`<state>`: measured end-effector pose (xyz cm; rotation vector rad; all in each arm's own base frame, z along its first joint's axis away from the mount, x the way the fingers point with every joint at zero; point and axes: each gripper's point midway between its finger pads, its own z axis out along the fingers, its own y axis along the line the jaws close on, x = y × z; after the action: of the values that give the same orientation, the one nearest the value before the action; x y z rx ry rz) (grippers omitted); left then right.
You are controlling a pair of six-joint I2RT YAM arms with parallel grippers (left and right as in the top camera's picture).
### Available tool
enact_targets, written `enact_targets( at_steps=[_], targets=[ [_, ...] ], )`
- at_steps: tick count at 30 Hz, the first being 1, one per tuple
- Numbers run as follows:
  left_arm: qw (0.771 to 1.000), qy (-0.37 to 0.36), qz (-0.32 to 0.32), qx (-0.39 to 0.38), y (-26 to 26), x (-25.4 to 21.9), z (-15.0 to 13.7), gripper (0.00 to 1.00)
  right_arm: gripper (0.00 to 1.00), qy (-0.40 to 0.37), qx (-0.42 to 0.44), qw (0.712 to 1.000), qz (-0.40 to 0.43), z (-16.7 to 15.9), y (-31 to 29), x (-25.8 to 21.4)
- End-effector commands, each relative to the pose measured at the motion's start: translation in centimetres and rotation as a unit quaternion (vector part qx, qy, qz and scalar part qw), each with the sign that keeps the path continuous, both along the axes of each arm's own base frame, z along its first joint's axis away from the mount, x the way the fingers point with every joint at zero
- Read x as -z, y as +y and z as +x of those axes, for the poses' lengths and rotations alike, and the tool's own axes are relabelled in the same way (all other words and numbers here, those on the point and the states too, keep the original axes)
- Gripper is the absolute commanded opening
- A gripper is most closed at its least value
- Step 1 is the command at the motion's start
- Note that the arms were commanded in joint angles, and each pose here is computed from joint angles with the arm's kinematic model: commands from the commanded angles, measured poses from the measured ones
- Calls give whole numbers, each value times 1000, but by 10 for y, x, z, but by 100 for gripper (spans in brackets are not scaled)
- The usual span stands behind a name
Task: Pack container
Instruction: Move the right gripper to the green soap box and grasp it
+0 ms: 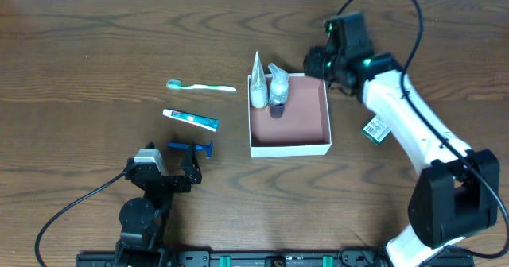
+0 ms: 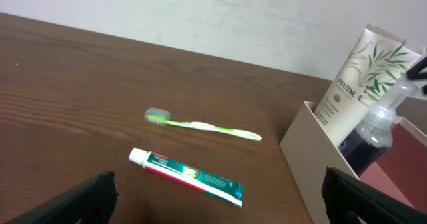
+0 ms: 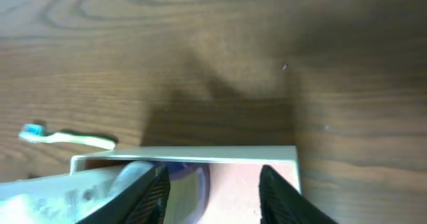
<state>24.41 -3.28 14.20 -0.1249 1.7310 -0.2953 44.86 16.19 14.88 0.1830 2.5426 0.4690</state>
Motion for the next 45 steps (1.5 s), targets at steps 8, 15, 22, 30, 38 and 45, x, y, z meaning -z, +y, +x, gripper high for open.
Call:
enact_targets(
  at_steps=[8,15,22,30,38,45],
  targets=[
    [1000,26,13,-11,4,18,-1,98,61,81,61,994,-49,-33,-77,-75],
    [1000,26,13,-11,4,18,-1,98,64,197,127,970,-64,-78,-133,-54],
    [1000,26,13,-11,4,18,-1,98,69,274,211,935,-78,-109,-173,-23],
    [1000,26,13,-11,4,18,-1,98,71,319,267,907,-64,-128,-180,51],
    [1000,26,13,-11,4,18,-1,98,74,321,283,902,-57,-139,-179,103],
    [1000,26,13,-11,4,18,-1,98,74,287,285,913,-49,-133,-179,133]
  ],
)
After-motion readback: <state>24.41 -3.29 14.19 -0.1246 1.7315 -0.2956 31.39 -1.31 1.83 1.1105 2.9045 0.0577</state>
